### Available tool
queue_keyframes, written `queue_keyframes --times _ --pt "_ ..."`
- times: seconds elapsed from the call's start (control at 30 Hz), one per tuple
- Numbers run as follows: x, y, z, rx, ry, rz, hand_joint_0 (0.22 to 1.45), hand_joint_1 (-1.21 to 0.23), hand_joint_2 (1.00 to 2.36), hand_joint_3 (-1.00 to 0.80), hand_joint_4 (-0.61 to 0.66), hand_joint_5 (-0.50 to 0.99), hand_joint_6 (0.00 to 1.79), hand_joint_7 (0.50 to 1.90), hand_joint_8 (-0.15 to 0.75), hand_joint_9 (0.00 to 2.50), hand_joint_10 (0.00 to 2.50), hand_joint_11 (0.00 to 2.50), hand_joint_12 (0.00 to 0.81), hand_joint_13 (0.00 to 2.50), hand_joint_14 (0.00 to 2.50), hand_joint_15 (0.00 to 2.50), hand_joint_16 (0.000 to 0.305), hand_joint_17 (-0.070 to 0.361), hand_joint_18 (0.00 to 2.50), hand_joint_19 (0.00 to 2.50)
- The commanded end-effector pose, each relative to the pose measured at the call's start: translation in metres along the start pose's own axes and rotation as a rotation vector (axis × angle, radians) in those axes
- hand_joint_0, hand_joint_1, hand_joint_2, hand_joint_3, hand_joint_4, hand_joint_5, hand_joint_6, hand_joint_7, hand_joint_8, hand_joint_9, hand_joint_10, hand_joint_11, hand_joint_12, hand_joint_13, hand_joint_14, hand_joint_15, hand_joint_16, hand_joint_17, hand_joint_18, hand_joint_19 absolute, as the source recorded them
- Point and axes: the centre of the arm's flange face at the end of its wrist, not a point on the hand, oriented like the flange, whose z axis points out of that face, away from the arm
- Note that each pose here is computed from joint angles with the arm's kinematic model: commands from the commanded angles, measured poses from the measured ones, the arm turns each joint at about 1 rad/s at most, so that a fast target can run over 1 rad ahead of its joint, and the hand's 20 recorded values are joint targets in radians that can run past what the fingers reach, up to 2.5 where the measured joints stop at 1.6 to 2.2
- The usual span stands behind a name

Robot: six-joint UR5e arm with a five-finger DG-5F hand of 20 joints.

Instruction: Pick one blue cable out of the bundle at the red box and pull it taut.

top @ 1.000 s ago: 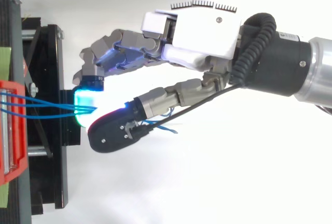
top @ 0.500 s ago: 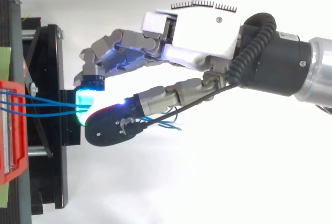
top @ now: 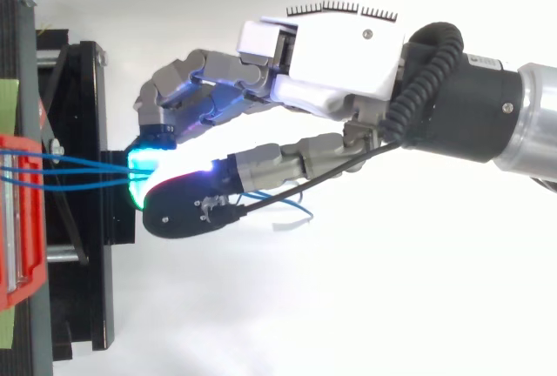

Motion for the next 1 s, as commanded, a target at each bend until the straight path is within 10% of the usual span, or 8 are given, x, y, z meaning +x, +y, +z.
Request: queue_keyframes --times 0.0,0.1,0.97 --pt "0.0005 0.0000 0.0000 0.000 0.002 0.000 0.46 -0.61 1.59 -0.13 -0.04 -0.13 0.87 1.15 0.319 0.69 0.00 0.09 0.432 0.35 0.00 0.07 0.074 0.167 0.41 0.16" --pt "-0.0005 0.0000 0.0001 0.000 0.002 0.000 0.63 -0.78 1.01 0.03 -0.06 -0.15 0.89 1.07 0.309 0.66 0.01 0.16 0.402 0.34 0.00 0.07 0.066 0.149 0.42 0.14" --pt "0.0003 0.0002 -0.0004 0.004 0.002 -0.001 0.69 -0.84 1.02 -0.15 -0.23 -0.17 0.90 1.14 0.255 0.66 0.01 0.25 0.349 0.29 0.00 0.08 0.052 0.118 0.36 0.18"
